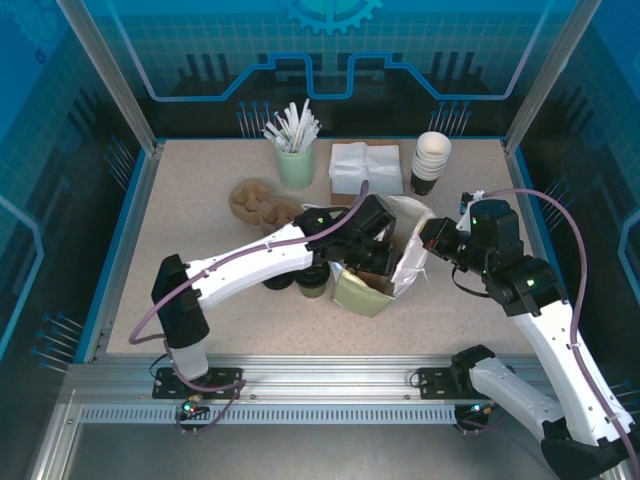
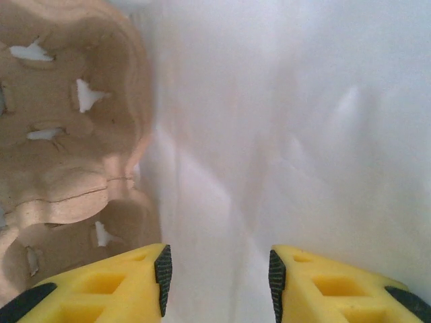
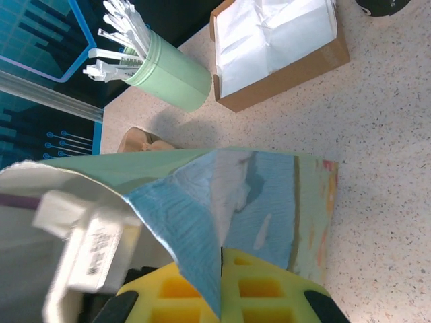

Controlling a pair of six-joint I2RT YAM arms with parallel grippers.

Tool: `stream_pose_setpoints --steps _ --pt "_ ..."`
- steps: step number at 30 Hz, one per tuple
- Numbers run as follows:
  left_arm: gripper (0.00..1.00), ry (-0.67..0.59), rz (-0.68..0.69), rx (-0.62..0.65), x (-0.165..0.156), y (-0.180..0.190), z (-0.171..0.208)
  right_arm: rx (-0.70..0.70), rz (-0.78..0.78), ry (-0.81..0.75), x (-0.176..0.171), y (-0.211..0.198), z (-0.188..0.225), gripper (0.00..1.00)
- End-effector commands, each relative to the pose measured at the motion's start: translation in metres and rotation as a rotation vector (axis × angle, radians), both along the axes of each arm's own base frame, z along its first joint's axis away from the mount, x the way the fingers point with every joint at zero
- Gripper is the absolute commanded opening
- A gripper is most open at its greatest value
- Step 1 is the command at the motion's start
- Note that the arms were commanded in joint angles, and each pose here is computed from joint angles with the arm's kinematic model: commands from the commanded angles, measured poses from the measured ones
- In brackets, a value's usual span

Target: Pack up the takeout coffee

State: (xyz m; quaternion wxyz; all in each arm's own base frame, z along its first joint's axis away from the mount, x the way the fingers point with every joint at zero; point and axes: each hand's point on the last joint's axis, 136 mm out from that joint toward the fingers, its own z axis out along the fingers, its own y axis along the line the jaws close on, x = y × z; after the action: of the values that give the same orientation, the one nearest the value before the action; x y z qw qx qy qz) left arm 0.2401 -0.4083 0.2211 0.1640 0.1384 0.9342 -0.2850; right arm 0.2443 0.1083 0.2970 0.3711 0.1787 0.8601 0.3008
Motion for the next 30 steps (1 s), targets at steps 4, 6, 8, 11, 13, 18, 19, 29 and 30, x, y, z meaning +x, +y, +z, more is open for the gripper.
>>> stream_pose_setpoints --steps 4,6,8,11,13,18,19,29,30 --pt "0.46 -0.079 0.011 -0.109 -0.004 0.01 0.052 -0.029 0.017 -0.035 -0.001 0.0 0.012 0.0" --pt "0.47 -0.086 0.001 -0.148 -0.006 0.008 0.06 -0.022 0.02 -0.037 0.0 0.001 0.013 0.0" --pt "0.47 -0.083 -0.007 -0.182 -0.009 0.005 0.062 -0.016 0.02 -0.036 0.0 0.001 0.013 0.0" --pt "0.47 -0.076 -0.026 -0.235 -0.012 -0.001 0.066 -0.012 0.022 -0.03 0.0 0.002 0.011 0.0" --pt "0.47 -0.077 -0.038 -0.263 -0.014 -0.005 0.068 -0.005 0.025 -0.03 0.0 0.003 0.011 0.0" --pt "0.47 -0.12 -0.006 -0.237 -0.005 0.0 0.069 0.005 0.038 -0.031 -0.001 0.005 0.012 0.0" --pt "0.47 -0.131 0.003 -0.23 -0.003 0.001 0.069 0.005 0.04 -0.034 -0.002 0.006 0.013 0.0" --pt "0.51 -0.219 -0.109 -0.439 -0.023 -0.002 0.138 -0.015 0.103 -0.091 -0.002 0.009 0.009 0.0" --pt "0.51 -0.227 -0.125 -0.459 -0.027 -0.001 0.145 -0.016 0.118 -0.108 -0.003 0.01 0.01 0.0"
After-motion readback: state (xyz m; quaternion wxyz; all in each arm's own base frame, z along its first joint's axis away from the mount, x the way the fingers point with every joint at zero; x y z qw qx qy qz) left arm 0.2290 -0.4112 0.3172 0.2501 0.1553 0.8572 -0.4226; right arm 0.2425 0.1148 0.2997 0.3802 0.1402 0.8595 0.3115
